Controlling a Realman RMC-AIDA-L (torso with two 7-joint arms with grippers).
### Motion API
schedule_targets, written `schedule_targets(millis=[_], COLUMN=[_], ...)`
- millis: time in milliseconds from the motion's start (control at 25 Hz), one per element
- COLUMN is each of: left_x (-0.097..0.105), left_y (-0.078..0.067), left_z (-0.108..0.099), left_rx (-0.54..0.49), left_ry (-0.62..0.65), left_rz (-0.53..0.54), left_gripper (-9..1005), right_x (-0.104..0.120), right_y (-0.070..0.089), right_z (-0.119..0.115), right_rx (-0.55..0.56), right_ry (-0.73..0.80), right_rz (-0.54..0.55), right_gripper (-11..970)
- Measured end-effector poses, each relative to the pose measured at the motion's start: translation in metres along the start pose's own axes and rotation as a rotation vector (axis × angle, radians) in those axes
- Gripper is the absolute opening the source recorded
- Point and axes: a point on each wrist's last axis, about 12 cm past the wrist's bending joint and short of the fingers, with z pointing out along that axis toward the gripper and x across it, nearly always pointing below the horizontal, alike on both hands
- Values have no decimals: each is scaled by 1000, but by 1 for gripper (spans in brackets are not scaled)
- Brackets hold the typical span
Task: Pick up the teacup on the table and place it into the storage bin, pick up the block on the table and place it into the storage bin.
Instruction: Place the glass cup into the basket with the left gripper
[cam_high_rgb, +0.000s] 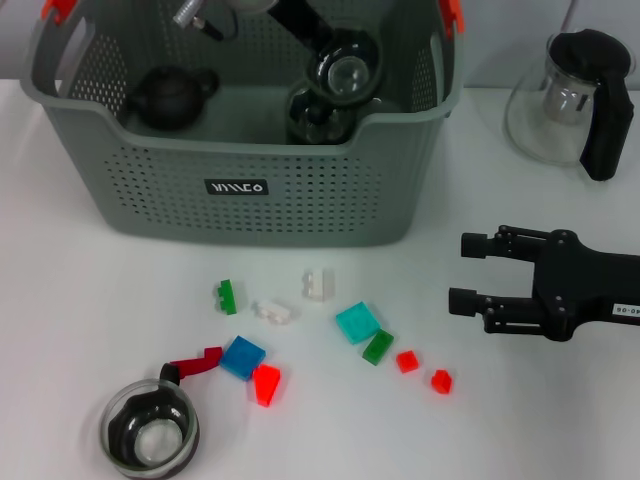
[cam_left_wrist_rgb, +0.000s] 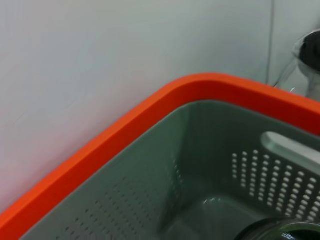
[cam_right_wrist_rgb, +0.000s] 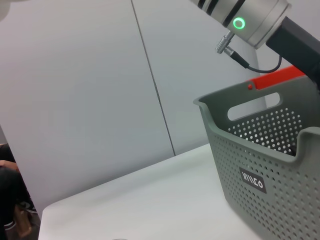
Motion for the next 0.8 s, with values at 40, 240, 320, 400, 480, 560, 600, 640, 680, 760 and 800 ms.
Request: schedule_targets(millis=[40,240,320,400,480,560,600,640,680,760,800], left_x=[0,0,1,3,4,5,5,5,5,4,3], left_y=[0,5,6,5,4,4,3,3,3,3,3], left_z=[1,0,1,2,4,6,6,6,7,7,7], left_rx=[-4,-31,-36,-36,-35,-38,-39,-39,-39,-44,-47], left_ry=[8,27,33,44,50,51,50,50,49,42,37], left_rz=[-4,-31,-36,-36,-38,-37,-36,-35,-35,-35,-36], left_gripper=[39,39,39,39,40,46,49,52,55,61,64], right_x=[0,1,0,0,0,0,0,0,0,0,1], right_y=[0,1,1,0,0,0,0,0,0,0,0], right_z=[0,1,1,2,2,2,2,2,2,2,2], right_rx=[0,-2,-3,-4,-5,-6,-6,-7,-7,-7,-7], right_ry=[0,-2,-3,-3,-3,-2,-2,-1,-1,-1,-1], right_rz=[0,3,3,2,3,6,7,8,8,9,10], right_gripper=[824,822,822,822,822,822,822,822,822,822,823])
